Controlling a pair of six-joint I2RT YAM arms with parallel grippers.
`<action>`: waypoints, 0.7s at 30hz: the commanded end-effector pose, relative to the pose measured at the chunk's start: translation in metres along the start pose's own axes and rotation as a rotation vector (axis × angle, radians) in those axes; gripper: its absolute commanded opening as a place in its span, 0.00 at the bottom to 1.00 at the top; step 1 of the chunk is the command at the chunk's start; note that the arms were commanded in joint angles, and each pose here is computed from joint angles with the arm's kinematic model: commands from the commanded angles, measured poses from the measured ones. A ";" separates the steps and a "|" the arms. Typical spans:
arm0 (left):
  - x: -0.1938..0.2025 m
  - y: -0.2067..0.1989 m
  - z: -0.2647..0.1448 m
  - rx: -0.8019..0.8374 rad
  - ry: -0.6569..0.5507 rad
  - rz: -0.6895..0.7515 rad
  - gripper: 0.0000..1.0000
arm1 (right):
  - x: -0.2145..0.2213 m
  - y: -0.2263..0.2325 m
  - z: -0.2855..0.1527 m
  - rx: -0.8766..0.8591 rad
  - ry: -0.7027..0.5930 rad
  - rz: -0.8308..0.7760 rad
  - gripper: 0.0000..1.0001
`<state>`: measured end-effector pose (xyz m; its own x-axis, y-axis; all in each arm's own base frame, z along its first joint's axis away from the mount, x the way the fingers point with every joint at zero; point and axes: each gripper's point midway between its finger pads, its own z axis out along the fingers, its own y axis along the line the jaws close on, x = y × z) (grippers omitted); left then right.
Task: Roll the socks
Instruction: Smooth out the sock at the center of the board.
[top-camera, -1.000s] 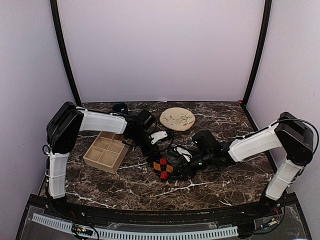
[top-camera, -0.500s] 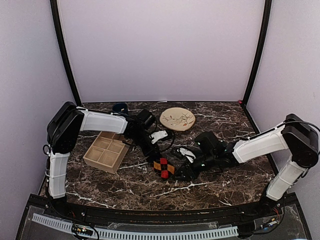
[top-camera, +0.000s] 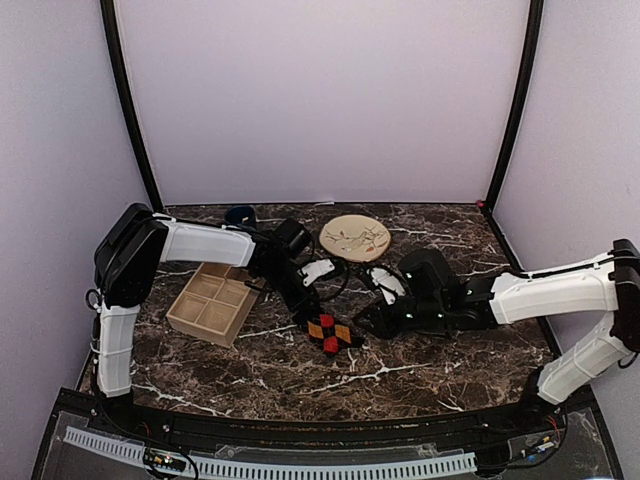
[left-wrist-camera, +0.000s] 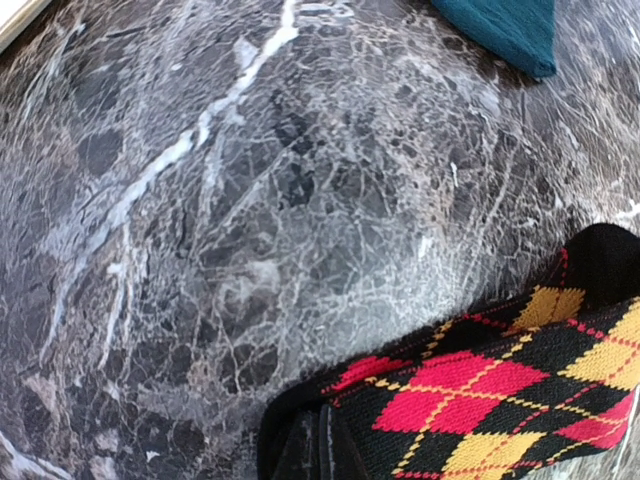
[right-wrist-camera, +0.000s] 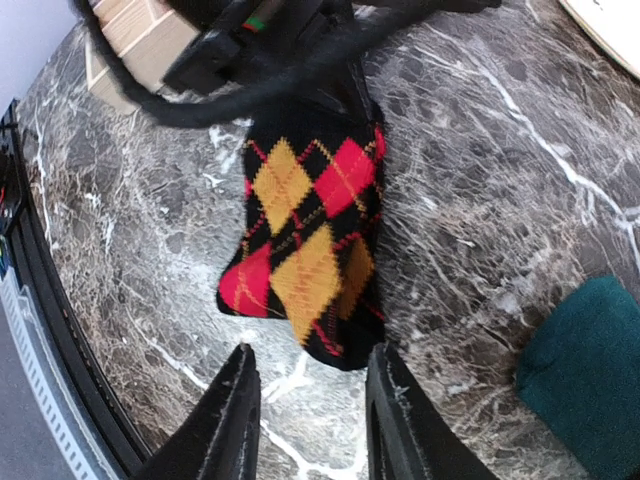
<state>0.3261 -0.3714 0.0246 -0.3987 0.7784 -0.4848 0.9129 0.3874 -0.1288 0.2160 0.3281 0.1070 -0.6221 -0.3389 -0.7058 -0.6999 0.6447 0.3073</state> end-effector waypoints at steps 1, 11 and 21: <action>0.044 0.004 0.010 -0.035 0.138 -0.137 0.00 | -0.023 0.026 0.016 0.045 -0.067 0.061 0.23; 0.054 -0.014 0.012 0.010 0.137 -0.222 0.00 | -0.011 0.049 0.075 0.147 -0.082 0.207 0.00; 0.058 -0.015 0.011 -0.001 0.138 -0.235 0.00 | 0.021 0.004 0.081 0.307 -0.115 0.365 0.00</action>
<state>0.3201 -0.3709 0.0216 -0.5404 0.6843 -0.4895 0.8345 0.5101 -0.2082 0.2183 0.3965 0.0470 -0.7478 -0.1190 -0.6532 -0.4167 0.8500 0.3222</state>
